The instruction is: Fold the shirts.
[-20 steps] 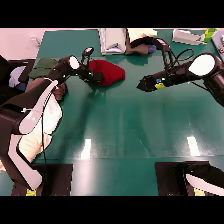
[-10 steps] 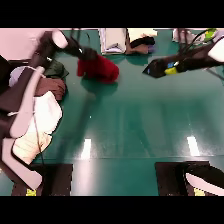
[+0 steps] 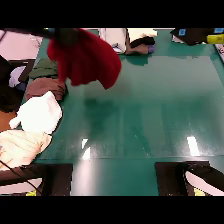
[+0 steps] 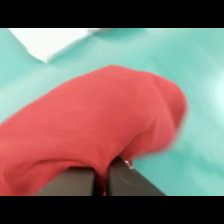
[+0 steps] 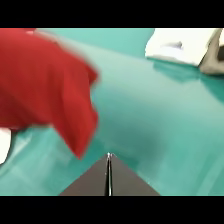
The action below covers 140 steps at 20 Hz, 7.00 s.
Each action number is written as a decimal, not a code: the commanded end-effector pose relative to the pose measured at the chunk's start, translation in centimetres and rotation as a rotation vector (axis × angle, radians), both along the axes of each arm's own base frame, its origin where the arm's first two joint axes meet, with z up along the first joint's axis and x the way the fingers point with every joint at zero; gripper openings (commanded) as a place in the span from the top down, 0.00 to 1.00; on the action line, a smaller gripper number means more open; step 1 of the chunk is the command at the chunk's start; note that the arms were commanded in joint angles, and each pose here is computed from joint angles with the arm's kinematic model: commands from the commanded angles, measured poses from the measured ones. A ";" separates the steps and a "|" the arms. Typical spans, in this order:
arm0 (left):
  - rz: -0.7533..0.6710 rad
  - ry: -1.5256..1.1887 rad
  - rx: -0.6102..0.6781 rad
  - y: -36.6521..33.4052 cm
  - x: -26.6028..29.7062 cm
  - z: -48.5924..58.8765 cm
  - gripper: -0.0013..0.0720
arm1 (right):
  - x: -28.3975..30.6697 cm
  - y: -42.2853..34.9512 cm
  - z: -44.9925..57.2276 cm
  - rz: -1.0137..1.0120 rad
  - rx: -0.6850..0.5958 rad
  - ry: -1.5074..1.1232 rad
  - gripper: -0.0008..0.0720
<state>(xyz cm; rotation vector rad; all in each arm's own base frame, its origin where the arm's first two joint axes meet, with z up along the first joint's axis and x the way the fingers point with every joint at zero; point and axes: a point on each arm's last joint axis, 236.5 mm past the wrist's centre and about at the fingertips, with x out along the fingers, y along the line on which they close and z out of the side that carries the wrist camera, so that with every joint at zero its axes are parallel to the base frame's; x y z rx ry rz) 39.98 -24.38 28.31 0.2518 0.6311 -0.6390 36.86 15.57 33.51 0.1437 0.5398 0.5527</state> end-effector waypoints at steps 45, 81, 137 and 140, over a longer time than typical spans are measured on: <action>0.070 0.657 0.059 1.4 -8.3 -32.1 0.95 | -3.7 -4.5 -19.3 -0.161 -0.170 0.568 0.96; 0.333 -0.254 -0.156 13.1 -4.4 6.0 0.95 | -5.3 -10.3 3.9 -0.387 -0.011 -0.096 0.97; 0.111 -0.460 -0.333 9.9 -9.3 17.0 0.95 | -8.7 -11.4 7.3 -0.399 -0.094 -0.211 0.97; 0.011 -0.444 -0.338 8.4 -12.7 17.2 0.95 | -9.6 -11.4 9.6 -0.396 -0.092 -0.236 0.97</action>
